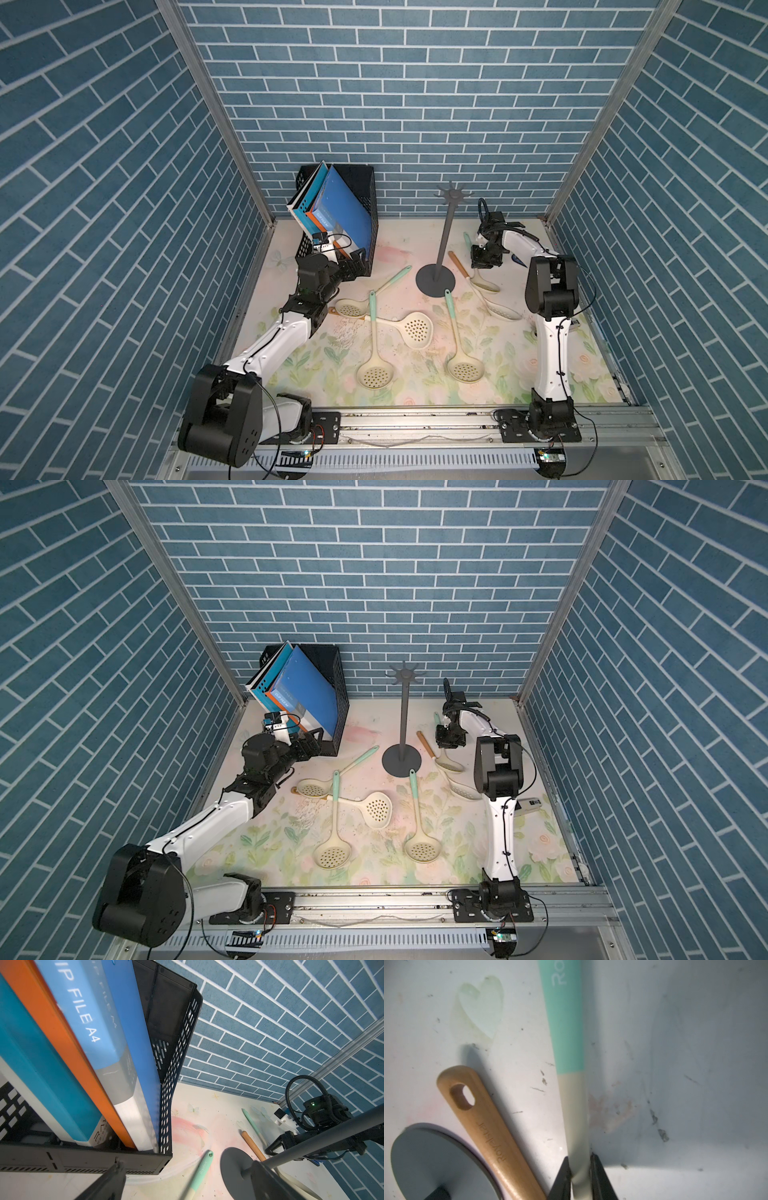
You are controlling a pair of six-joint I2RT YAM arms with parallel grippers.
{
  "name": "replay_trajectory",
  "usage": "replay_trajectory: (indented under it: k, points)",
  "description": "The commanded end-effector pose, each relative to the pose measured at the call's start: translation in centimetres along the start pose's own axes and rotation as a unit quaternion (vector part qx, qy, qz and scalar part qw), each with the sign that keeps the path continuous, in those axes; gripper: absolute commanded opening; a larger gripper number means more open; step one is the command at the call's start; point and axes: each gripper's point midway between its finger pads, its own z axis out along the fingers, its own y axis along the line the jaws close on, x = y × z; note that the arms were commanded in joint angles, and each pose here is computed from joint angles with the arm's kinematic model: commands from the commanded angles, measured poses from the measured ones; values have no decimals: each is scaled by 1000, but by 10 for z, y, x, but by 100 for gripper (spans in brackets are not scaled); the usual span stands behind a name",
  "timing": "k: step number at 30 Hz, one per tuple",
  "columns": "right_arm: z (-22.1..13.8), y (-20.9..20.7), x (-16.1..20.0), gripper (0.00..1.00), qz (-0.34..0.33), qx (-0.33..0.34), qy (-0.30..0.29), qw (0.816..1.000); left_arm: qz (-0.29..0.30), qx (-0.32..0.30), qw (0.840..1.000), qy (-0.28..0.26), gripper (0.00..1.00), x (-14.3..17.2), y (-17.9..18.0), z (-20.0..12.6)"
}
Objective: Hang the skimmer on the kitchen utensil rack
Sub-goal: Pick up the skimmer from the center of the board.
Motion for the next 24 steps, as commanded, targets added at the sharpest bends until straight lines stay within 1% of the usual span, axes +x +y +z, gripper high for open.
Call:
replay_trajectory:
  k: [1, 6, 7, 12, 15, 24]
  points:
    - [25, -12, 21, 12, 8, 22, 40, 999, -1, 5, 1000, 1, 100, 5, -1, 0]
    - [30, -15, 22, 1, 9, 27, 45, 999, 0, 4, 1000, 2, 100, 5, -1, -1]
    - [31, -15, 23, 0, 9, 28, 46, 999, 0, 3, 1000, 2, 100, 4, -1, -1]
    - [30, -18, 24, 0, 9, 31, 48, 998, 0, 3, 1000, 7, 100, 4, -2, 0]
    - [24, -18, 20, 0, 10, 27, 38, 999, 0, 1, 1000, 10, 100, 7, 0, -1]
    - [-22, -12, -2, 0, 13, 14, -41, 999, 0, -3, 1000, 17, 100, 13, 3, 0]
